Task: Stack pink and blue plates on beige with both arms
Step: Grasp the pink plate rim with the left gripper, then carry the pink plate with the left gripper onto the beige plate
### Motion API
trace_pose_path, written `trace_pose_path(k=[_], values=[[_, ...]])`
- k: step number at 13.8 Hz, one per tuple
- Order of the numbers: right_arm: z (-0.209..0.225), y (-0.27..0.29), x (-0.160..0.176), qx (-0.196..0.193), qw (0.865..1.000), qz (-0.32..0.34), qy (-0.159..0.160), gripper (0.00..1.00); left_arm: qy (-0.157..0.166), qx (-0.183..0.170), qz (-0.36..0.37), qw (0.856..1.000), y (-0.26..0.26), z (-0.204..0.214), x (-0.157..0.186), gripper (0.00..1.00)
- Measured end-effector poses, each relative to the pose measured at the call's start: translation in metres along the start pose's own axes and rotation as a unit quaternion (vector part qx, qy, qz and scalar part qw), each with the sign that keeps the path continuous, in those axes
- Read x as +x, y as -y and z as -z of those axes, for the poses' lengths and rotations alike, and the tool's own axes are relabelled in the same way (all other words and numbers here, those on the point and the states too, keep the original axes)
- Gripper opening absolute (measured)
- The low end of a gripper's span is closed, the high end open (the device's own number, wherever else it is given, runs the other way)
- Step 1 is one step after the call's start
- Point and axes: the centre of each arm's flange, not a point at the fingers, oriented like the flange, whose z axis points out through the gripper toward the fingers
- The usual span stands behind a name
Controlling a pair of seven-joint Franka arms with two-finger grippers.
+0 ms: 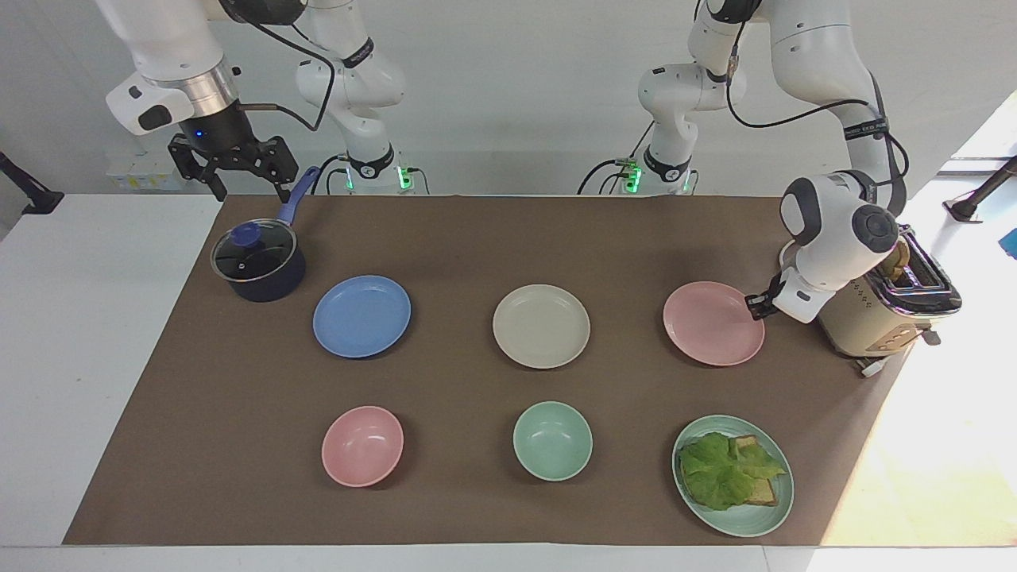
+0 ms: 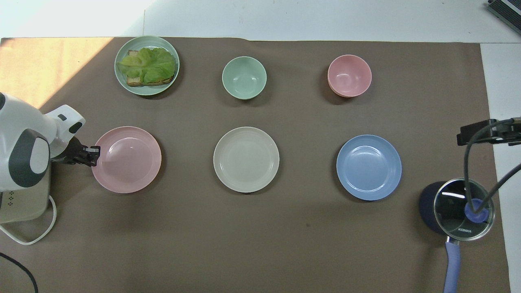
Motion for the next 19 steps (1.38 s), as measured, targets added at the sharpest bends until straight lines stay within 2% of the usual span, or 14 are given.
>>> trace_pose_path(k=[3,5,8,11,15,19], values=[[0.0,0.0,0.0,0.0,1.0,0.0,0.0,1.0,0.017,-0.017,0.013,1.0,0.005,0.018,0.001,0.05],[0.0,0.0,0.0,0.0,1.0,0.0,0.0,1.0,0.034,-0.046,0.021,0.998,0.004,0.058,0.003,0.05],[0.0,0.0,0.0,0.0,1.0,0.0,0.0,1.0,0.039,-0.08,0.023,0.996,-0.02,0.1,0.003,0.05],[0.0,-0.001,0.0,0.0,1.0,-0.001,0.0,1.0,0.047,-0.079,0.052,0.994,-0.115,0.102,-0.006,0.05],[0.0,-0.004,0.0,0.0,1.0,-0.003,0.0,1.0,0.036,-0.068,0.049,0.996,-0.259,0.096,-0.046,0.05],[0.0,-0.004,0.0,0.0,1.0,-0.003,0.0,1.0,0.001,-0.071,0.01,0.997,-0.323,0.054,-0.072,0.05]])
